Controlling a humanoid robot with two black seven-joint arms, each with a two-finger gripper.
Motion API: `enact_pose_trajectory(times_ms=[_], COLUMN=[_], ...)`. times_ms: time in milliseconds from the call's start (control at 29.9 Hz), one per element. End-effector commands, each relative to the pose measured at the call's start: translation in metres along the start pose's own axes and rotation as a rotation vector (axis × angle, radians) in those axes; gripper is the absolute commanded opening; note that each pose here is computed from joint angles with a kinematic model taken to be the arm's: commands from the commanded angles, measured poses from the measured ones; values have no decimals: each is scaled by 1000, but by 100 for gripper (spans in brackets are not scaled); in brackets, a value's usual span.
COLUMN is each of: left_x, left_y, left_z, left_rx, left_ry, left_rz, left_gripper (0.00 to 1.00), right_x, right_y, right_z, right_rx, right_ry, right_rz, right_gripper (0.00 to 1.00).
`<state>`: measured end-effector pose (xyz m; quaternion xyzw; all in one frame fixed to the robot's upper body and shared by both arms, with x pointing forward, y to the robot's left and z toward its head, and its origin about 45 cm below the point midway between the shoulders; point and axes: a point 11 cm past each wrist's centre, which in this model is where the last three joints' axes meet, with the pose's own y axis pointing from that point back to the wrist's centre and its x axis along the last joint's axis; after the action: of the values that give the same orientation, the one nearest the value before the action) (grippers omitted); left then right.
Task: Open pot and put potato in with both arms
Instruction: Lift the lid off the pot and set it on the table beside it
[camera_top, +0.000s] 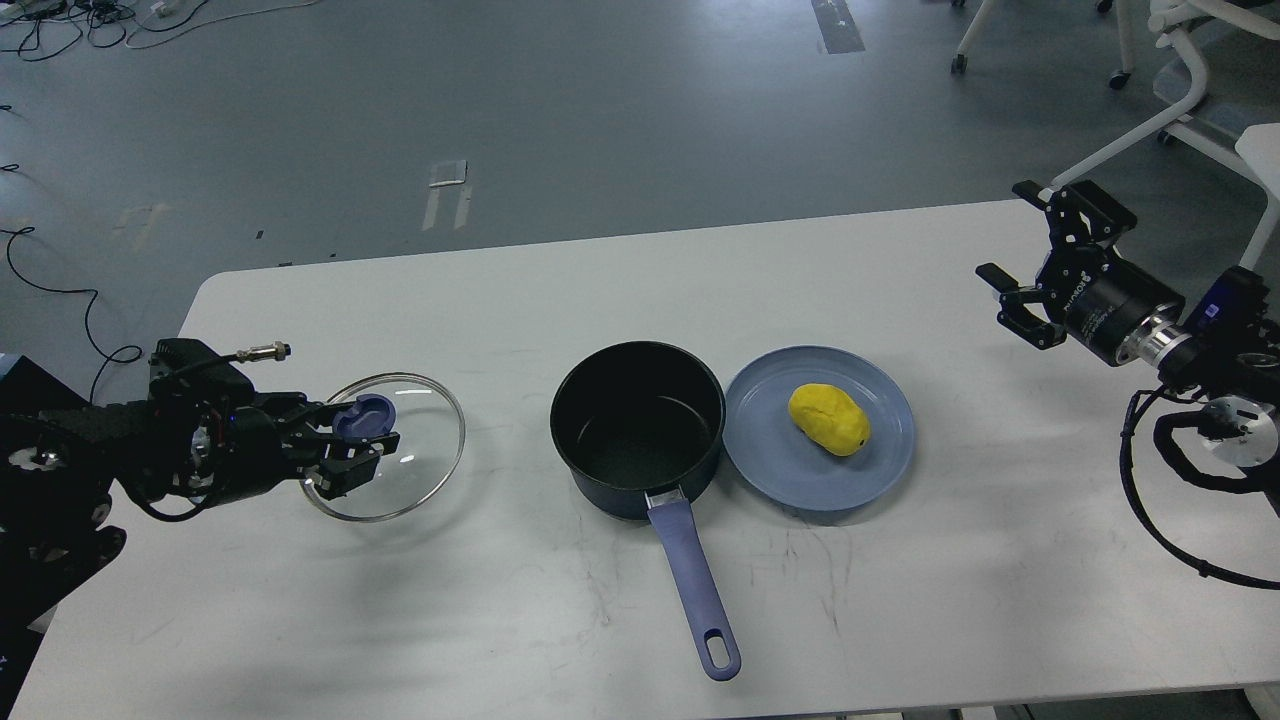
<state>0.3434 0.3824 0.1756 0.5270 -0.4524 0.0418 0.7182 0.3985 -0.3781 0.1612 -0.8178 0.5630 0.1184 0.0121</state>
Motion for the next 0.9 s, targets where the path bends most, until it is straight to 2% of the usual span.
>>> enact_pose_trajectory(times_ms=[0,468,669,769,802,869], left_x=[-8,-33,-30,-26,-23,-19], left_y=[-7,-17,-18,-19,-20,-20], left_z=[0,0,0,2,5,8], left_rx=[1,11,9,0,-13,-30], left_ry=[18,51,69,114,137,175], left_rz=[-13,-25,-7,21,36,58], left_gripper=[51,57,70,93,97,97], right_x=[0,0,0,0,0,0], right_y=[0,0,1,1,1,1], right_z=[0,1,2,2,1,1], right_rx=[-1,-2,-4,-5,-3,-3], right_ry=[0,0,1,-2,-1,0], right_rz=[0,0,0,0,-1,0], right_gripper=[100,100,100,100,100,100])
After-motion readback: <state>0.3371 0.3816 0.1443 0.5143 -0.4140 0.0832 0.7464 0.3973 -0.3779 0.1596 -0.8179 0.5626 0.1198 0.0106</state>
